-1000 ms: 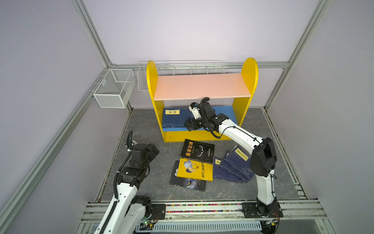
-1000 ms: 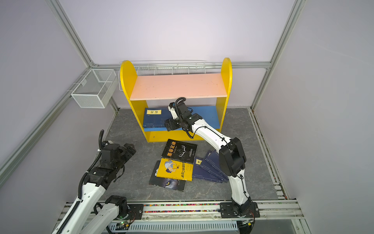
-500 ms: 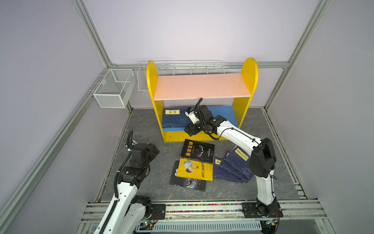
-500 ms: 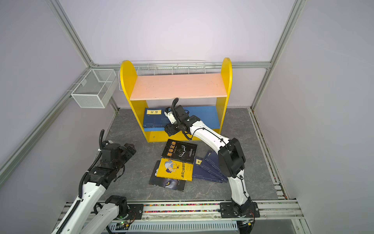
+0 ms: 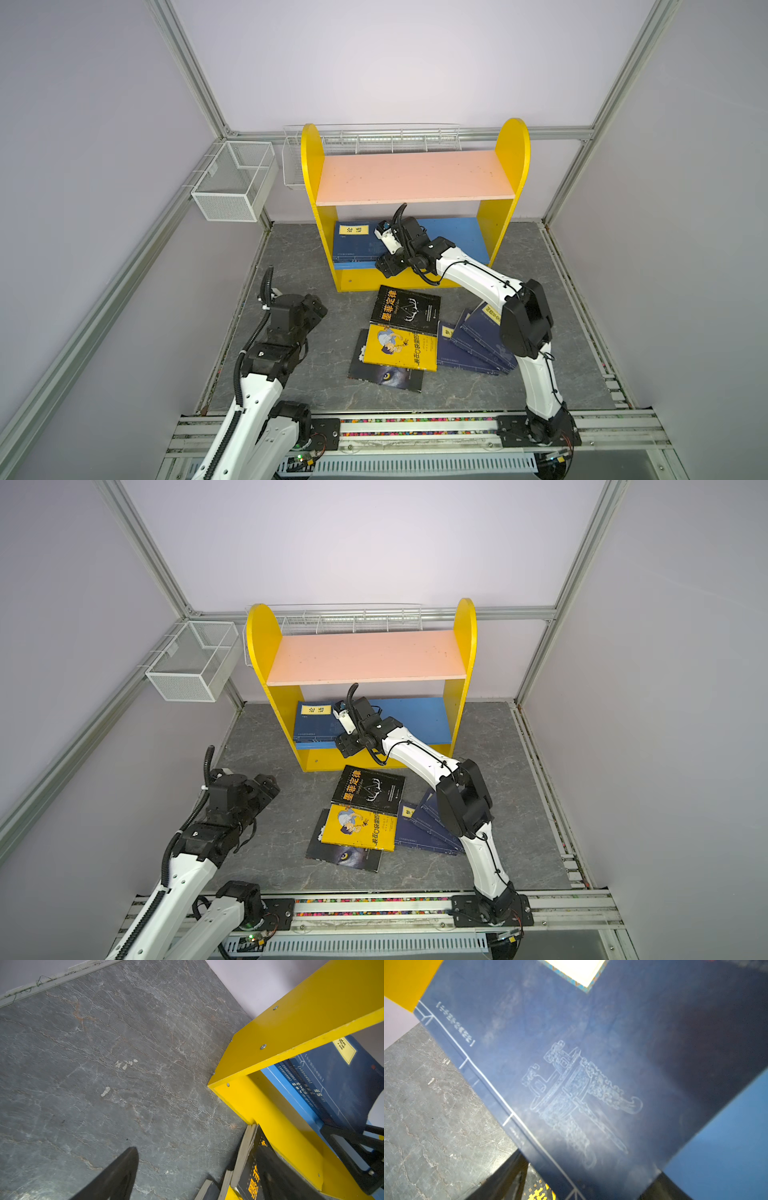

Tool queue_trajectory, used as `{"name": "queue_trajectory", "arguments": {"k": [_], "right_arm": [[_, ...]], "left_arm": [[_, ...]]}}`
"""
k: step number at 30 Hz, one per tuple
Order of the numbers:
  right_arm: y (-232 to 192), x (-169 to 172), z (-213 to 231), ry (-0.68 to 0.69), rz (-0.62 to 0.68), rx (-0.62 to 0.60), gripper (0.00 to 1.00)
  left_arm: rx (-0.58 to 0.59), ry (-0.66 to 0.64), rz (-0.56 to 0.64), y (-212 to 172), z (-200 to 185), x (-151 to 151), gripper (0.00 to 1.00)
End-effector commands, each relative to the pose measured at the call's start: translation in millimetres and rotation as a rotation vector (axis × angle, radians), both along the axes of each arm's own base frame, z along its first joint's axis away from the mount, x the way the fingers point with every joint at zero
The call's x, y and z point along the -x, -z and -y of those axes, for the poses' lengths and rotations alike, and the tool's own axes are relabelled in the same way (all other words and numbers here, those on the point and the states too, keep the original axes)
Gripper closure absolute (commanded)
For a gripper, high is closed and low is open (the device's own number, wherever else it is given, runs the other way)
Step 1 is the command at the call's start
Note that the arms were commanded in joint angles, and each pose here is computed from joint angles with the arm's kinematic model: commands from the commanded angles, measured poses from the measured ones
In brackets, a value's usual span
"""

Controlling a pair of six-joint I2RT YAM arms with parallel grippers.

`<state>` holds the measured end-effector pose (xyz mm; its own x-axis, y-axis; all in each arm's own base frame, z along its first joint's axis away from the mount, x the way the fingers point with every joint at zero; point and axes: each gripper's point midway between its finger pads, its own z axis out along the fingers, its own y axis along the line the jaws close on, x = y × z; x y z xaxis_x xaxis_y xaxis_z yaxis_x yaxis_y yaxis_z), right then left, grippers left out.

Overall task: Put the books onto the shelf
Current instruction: 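Press the book flat onto the shelf books with the right gripper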

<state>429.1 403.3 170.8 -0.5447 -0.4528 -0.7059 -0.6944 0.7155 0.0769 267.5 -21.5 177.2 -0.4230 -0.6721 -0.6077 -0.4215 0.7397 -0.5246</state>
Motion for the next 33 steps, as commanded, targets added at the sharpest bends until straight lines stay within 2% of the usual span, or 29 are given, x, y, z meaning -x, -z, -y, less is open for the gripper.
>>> {"name": "queue_trajectory", "arguments": {"k": [1, 9, 21, 25, 28, 33], "right_arm": [[13, -4, 0, -0.009, -0.023, 0.016, 0.23], [13, -7, -6, -0.026, -0.020, 0.014, 0.27], [1, -10, -15, -0.066, -0.010, -0.021, 0.38], [-3, -10, -17, -0.085, -0.007, -0.035, 0.45], [-6, -9, -20, -0.101, -0.008, -0.045, 0.45], [-10, -9, -23, -0.103, -0.002, -0.062, 0.38]], "left_arm": [[0.003, -0.009, -0.009, 3, -2, 1, 0.11], [0.008, -0.005, -0.007, 3, -1, 1, 0.12], [0.013, 0.000, -0.013, 7, 1, -1, 0.12], [0.016, 0.001, -0.013, 7, 1, -1, 0.12], [0.022, 0.003, -0.013, 8, 2, -1, 0.12], [0.021, 0.003, -0.014, 9, 2, -1, 0.12]]}}
